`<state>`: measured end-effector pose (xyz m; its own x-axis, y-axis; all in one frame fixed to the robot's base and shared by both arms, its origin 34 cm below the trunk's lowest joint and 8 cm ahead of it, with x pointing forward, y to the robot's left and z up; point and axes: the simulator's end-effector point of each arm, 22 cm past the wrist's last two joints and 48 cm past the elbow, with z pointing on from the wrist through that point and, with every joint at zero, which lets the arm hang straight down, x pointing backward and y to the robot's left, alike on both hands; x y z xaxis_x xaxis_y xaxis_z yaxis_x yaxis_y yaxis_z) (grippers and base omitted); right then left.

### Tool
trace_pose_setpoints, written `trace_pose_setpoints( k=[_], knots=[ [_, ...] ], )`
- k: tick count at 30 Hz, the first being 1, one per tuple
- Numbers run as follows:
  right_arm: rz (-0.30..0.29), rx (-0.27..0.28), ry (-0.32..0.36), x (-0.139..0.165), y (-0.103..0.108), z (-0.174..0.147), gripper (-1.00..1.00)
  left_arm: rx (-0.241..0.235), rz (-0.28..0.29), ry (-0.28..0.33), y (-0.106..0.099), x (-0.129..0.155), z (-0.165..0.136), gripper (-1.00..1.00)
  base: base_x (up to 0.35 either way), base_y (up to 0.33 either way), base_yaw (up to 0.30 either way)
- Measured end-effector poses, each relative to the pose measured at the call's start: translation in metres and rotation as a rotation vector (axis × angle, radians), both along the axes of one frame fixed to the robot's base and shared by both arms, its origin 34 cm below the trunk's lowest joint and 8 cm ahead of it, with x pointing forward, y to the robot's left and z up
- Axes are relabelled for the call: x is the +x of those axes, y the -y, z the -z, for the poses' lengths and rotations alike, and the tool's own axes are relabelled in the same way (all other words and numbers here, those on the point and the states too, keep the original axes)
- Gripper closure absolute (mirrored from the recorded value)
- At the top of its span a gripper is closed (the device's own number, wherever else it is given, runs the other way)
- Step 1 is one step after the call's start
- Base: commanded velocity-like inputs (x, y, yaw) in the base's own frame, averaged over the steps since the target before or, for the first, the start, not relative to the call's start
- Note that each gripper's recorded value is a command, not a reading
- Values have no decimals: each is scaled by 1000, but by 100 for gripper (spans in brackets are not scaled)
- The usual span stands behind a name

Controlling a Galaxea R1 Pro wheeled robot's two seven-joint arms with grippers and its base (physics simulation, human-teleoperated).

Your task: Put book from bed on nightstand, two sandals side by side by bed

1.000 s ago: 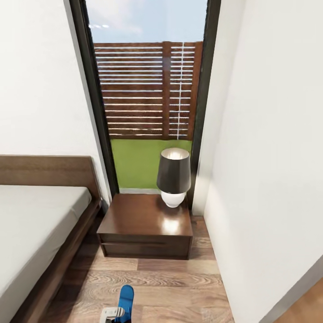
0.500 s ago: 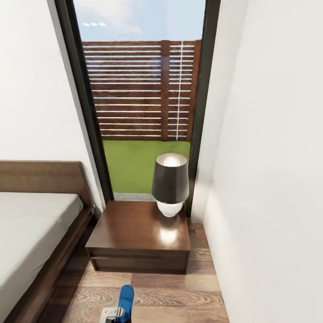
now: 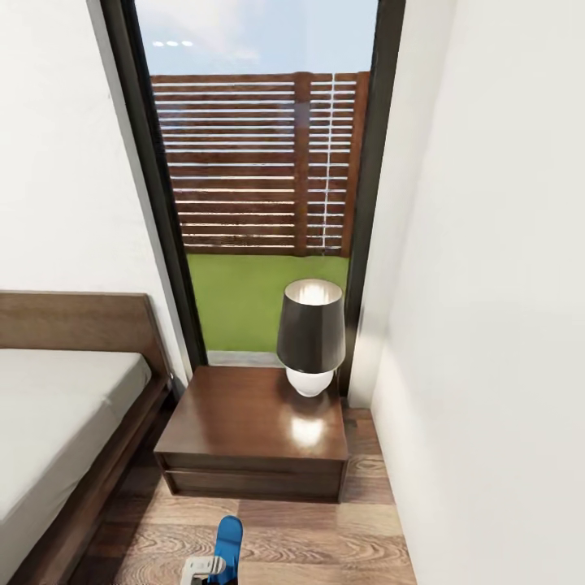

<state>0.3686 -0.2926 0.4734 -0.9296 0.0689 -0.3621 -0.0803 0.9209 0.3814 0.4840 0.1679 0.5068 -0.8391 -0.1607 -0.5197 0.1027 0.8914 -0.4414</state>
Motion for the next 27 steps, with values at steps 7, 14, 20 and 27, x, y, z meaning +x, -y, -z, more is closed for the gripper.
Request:
trace_pose_setpoints(
  k=[7,14,20,27],
  knots=[
    [0,0,3,1,0,-1,100,0,0,4,0,1,-1,100,0,0,96],
    [-1,-2,15,4,0,-2,100,-1,1,7,1,2,-3,100,0,0,267],
    [-2,-4,22,5,1,-3,100,0,1,7,1,2,-3,100,0,0,290],
    [-1,-7,23,5,1,-2,100,-1,1,7,1,2,-3,100,0,0,292]
  ],
)
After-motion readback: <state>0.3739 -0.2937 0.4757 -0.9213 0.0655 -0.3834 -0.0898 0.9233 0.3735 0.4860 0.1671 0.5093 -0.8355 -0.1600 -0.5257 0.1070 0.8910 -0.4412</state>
